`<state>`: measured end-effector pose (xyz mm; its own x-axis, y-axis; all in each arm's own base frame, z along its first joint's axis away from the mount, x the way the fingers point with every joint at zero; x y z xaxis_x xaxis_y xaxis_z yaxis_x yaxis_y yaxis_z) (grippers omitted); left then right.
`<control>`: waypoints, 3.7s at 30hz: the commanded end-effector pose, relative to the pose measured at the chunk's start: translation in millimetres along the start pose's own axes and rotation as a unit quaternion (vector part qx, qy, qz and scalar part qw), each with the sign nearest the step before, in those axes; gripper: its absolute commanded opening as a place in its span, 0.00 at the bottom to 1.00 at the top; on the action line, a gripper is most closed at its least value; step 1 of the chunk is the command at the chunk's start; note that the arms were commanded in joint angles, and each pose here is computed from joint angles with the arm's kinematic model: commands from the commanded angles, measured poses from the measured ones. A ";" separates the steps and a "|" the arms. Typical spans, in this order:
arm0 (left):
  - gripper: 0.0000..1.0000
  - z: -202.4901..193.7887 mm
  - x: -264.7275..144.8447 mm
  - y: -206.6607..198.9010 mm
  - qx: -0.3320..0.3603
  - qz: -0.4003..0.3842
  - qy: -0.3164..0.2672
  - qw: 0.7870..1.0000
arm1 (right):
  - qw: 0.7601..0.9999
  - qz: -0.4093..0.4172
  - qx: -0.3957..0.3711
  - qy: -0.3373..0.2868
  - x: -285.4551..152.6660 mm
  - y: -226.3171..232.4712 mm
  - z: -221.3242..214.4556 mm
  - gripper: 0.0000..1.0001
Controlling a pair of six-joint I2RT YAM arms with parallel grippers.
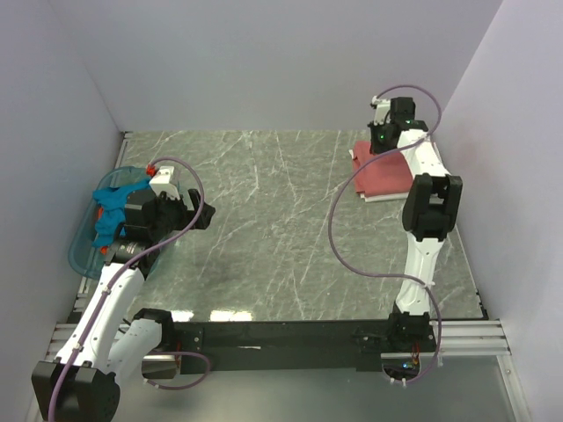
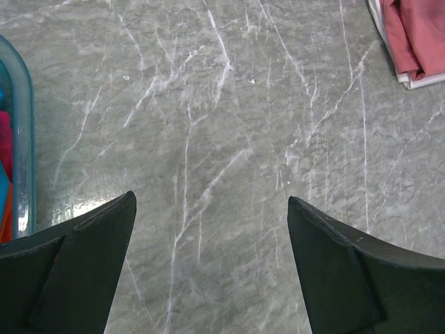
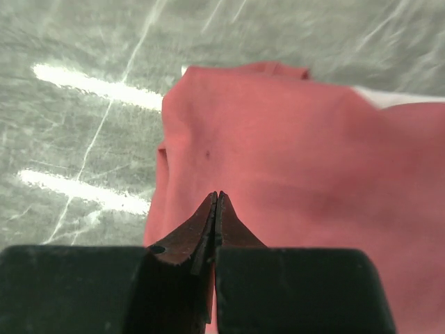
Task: Fold and stack the t-shirts
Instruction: Neatly place the folded tshirt to the corner
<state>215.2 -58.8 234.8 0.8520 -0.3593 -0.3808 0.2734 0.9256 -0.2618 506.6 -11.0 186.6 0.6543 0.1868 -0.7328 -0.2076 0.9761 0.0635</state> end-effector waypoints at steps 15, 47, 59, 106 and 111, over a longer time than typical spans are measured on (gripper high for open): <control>0.95 2.5 4.8 2.0 0.012 0.001 -0.004 1.000 | 0.995 -0.080 -0.049 0.028 64.6 43.6 15.3 0.00; 0.95 3.8 2.7 0.3 0.013 -0.005 -0.008 1.000 | 0.985 -0.147 -0.068 -0.065 19.7 58.0 55.8 0.50; 0.95 2.9 4.9 0.5 0.012 -0.007 -0.003 1.000 | 0.973 -0.206 -0.102 -0.035 54.9 53.7 34.2 0.50; 0.95 1.4 6.1 0.9 0.012 -0.008 0.001 1.000 | 0.976 -0.186 -0.055 -0.100 34.2 47.0 50.3 0.05; 0.95 0.8 6.6 1.3 0.011 -0.007 0.003 1.000 | 0.973 -0.195 -0.071 -0.100 48.4 59.2 51.4 0.06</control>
<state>218.8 -58.9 228.9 0.8417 -0.3554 -0.4064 0.2653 0.9279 -0.2621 550.8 47.1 181.2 0.7862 -0.1598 -0.5969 -0.0224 0.9580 -0.2858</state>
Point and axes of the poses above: each gripper's point midway between its finger pads, its own x axis out along the fingers, its own y axis along the line the jaws close on, z = x × y, the point moved 9 cm from there along -x, back along the fingers, and after that the axes turned 4 degrees about x, right-handed, at the moved point
